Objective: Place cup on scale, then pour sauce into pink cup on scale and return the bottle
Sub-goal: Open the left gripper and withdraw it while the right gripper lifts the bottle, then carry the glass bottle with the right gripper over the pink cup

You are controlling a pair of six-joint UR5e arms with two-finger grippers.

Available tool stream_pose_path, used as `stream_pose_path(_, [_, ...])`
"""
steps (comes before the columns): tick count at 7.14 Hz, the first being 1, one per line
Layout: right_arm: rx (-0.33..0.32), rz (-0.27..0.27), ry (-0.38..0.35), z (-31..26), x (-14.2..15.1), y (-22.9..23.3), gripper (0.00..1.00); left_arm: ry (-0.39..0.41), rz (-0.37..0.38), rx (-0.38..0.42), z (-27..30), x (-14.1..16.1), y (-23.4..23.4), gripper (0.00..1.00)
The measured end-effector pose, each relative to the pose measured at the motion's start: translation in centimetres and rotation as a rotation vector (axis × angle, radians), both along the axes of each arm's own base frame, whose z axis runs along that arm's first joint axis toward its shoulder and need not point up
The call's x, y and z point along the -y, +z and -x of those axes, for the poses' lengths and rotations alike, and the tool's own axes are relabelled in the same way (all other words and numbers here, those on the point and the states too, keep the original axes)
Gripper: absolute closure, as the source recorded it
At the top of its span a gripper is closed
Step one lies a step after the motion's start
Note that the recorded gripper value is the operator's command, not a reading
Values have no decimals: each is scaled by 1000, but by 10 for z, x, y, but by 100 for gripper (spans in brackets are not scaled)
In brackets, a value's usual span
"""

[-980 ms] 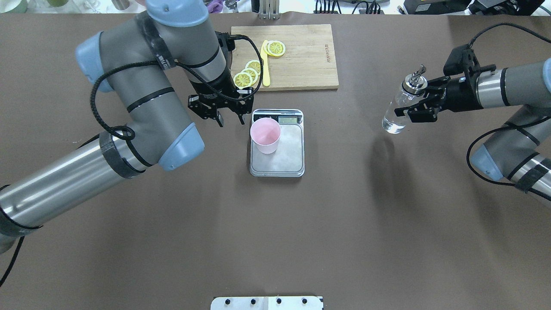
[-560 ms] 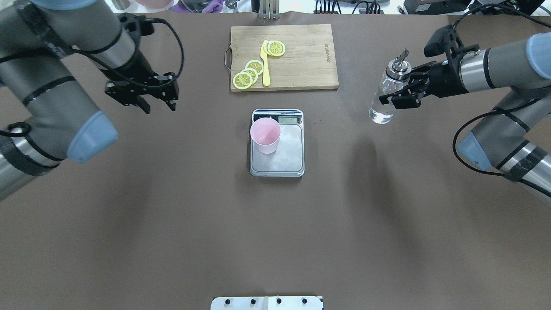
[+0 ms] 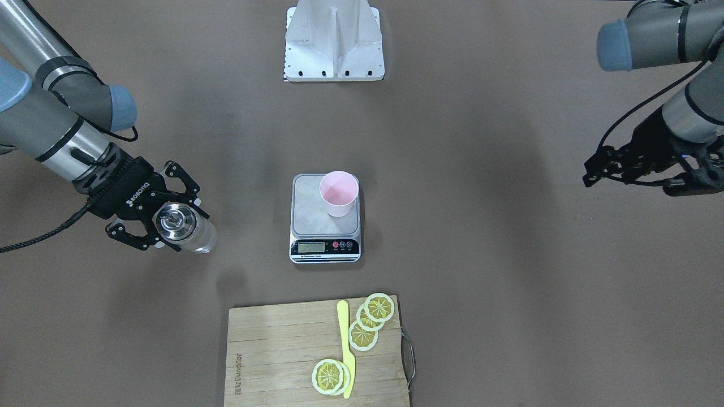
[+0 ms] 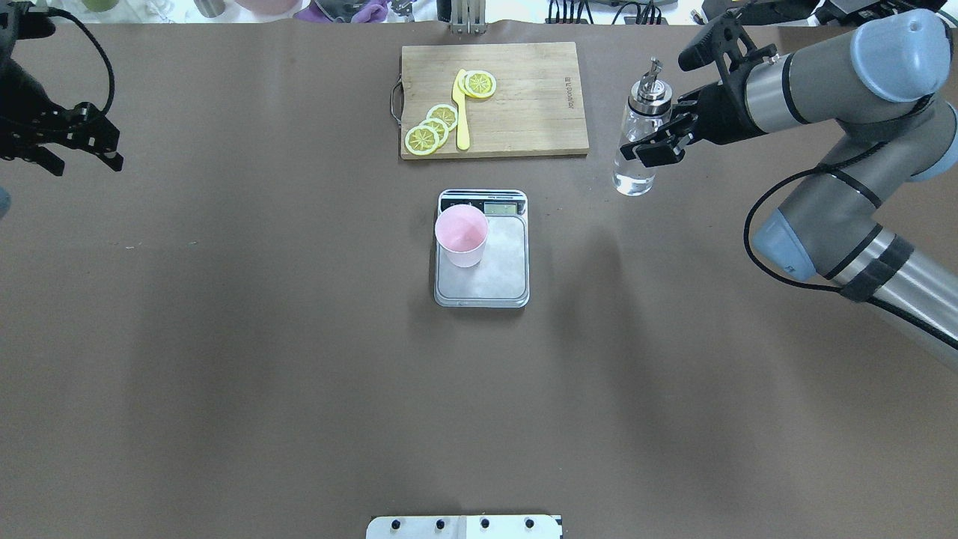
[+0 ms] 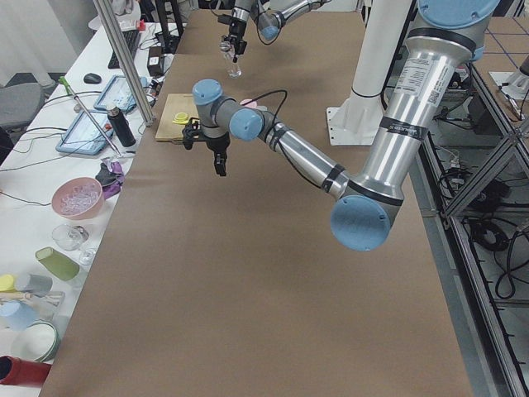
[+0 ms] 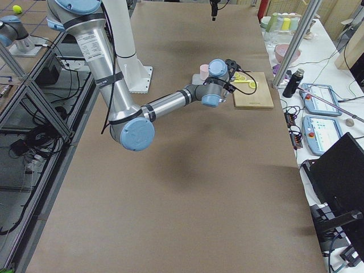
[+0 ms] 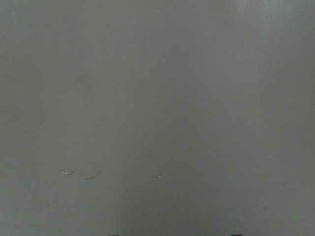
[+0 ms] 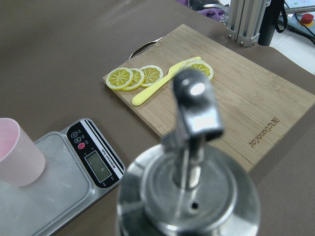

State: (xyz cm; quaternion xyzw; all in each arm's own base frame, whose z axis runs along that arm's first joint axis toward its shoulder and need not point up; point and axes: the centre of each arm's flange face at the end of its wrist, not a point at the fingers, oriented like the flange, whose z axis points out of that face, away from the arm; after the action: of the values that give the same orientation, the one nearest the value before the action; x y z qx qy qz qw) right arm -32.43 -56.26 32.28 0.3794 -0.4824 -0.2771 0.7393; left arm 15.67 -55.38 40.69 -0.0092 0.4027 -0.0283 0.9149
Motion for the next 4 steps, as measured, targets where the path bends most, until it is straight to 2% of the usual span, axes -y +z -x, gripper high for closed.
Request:
stream_pose_path(1, [-28, -21, -23, 15, -2, -11, 100, 6, -14, 15, 28, -3, 24, 10])
stream_pose_path(4, [-65, -158, -103, 52, -28, -40, 100, 24, -32, 12, 91, -16, 75, 9])
